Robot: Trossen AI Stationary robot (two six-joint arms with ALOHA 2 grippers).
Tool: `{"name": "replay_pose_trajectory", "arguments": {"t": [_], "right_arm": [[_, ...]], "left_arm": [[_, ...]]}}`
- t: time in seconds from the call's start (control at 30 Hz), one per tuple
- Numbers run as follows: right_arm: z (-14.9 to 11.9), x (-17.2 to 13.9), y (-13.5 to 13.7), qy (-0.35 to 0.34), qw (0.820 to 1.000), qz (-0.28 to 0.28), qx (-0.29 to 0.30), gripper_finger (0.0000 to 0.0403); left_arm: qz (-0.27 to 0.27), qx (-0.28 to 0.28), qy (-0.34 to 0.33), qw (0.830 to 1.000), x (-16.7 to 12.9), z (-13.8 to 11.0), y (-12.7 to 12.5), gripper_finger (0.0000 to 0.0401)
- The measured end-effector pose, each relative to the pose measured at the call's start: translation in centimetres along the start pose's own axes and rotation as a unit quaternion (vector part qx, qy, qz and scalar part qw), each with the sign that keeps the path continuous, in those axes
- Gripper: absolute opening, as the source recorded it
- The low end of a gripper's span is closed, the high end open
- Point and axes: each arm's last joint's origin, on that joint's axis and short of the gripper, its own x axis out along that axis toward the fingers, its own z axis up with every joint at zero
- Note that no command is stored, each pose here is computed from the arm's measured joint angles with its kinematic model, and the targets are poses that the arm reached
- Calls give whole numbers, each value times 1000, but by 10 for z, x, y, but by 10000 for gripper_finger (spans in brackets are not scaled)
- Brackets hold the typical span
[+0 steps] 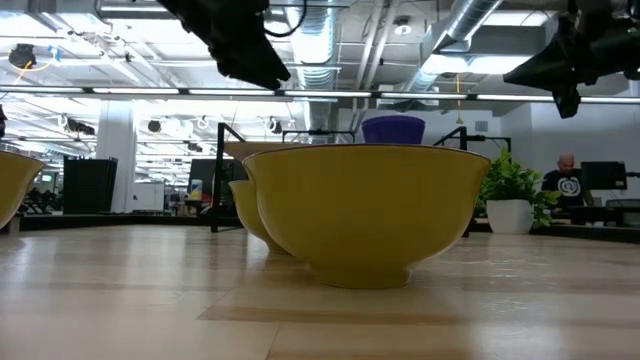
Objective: Pick & Place Mini bowls
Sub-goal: Stack the blue bowl on the blue bowl on the shelf
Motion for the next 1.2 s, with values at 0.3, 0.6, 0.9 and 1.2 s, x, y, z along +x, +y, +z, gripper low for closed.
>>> {"name": "replay_pose_trajectory", "arguments": {"t": [0.3,0.6,0.9,1.2], "right_arm": [[-4,-4,-2,-16,1000,7,-6,0],[-6,-3,-3,-1,1000,1,0,0],[-5,-3,-3,-4,1000,1,-2,0],[-6,-3,-3,1,1000,-1,-3,0]], "left_arm": [[-16,-62,79,995,10,-2,-10,285],[-2,-135,114,984,10,-9,-9,285],[-31,-225,138,964,17,-11,-3,285],[-51,-266,170,948,31,-17,-4,285]]}}
